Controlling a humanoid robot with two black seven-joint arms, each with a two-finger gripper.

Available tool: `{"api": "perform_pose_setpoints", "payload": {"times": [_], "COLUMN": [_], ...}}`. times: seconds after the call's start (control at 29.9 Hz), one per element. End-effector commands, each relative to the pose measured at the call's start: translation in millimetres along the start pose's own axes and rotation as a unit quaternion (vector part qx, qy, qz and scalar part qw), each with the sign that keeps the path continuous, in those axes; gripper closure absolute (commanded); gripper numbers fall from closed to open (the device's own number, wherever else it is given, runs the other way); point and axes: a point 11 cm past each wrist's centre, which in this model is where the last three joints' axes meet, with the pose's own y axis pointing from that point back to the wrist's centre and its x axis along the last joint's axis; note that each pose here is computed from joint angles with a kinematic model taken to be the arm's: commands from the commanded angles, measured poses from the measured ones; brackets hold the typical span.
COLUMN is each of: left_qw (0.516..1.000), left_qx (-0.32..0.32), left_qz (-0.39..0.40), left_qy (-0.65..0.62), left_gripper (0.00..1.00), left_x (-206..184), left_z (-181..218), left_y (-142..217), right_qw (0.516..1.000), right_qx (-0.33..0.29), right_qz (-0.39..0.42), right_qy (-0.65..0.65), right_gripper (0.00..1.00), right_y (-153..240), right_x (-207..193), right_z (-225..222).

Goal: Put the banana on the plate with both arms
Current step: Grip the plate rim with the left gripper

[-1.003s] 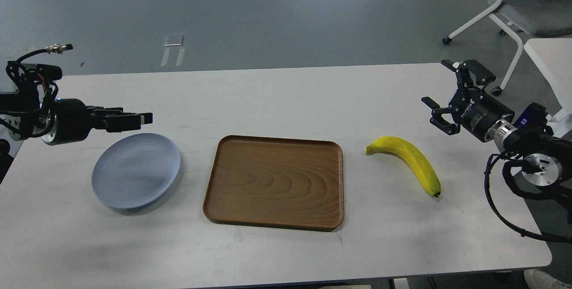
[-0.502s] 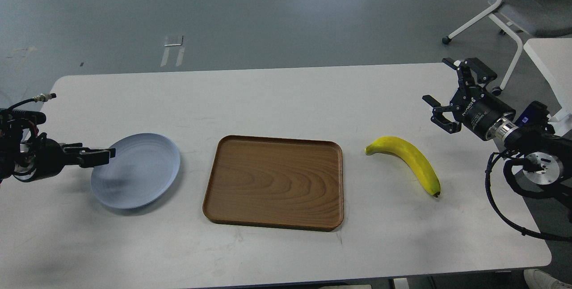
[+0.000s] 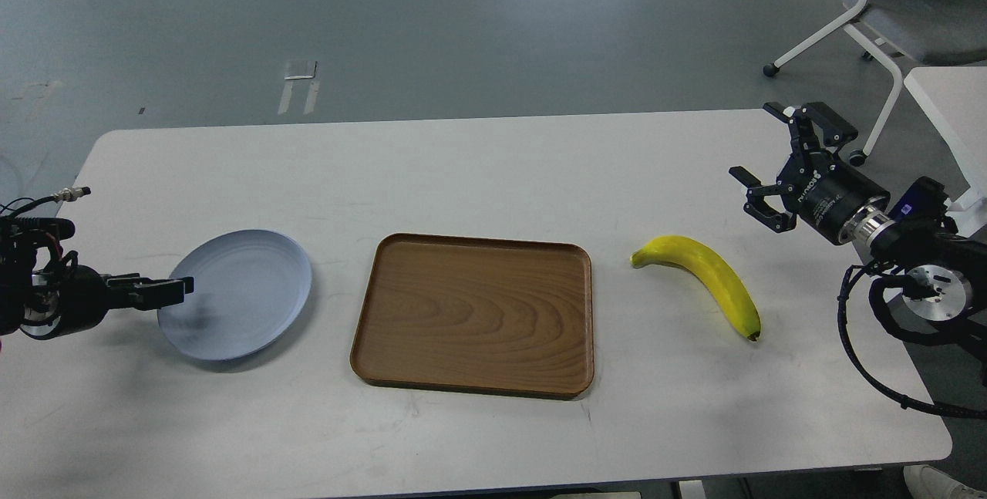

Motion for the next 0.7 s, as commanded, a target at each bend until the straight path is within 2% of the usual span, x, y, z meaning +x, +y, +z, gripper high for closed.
{"api": "perform_pose_setpoints", "payload": {"times": [0.0, 0.13, 0.2, 0.23, 0.27, 0.67], "left_qw": [1.000, 1.000, 1.000, 1.000, 1.000, 0.999], "left_qx": [0.000, 0.000, -0.002, -0.005, -0.007, -0.016], "left_qz": [-0.004, -0.005, -0.004, 0.002, 0.006, 0.017], "left_qy": [0.002, 0.004, 0.010, 0.020, 0.027, 0.038], "left_gripper": [0.30, 0.52, 0.73, 0.95, 1.00, 1.00], "left_x": [-4, -4, -4, -2, -1, 7], "left_z": [0, 0, 0, 1, 1, 6], "left_y": [-1, -1, -1, -1, -1, -1], "right_qw": [1.000, 1.000, 1.000, 1.000, 1.000, 1.000], "right_qx": [0.001, 0.000, 0.001, 0.000, 0.001, 0.001], "right_qz": [0.000, 0.000, 0.001, 0.000, 0.001, 0.001], "right_qy": [0.000, 0.000, 0.000, 0.001, 0.000, 0.000], "right_gripper": [0.00, 0.00, 0.00, 0.00, 0.00, 0.00], "right_y": [0, 0, 0, 0, 0, 0], "right_x": [0, 0, 1, 0, 1, 1], "right_z": [-1, 0, -1, 0, -1, -1]}}
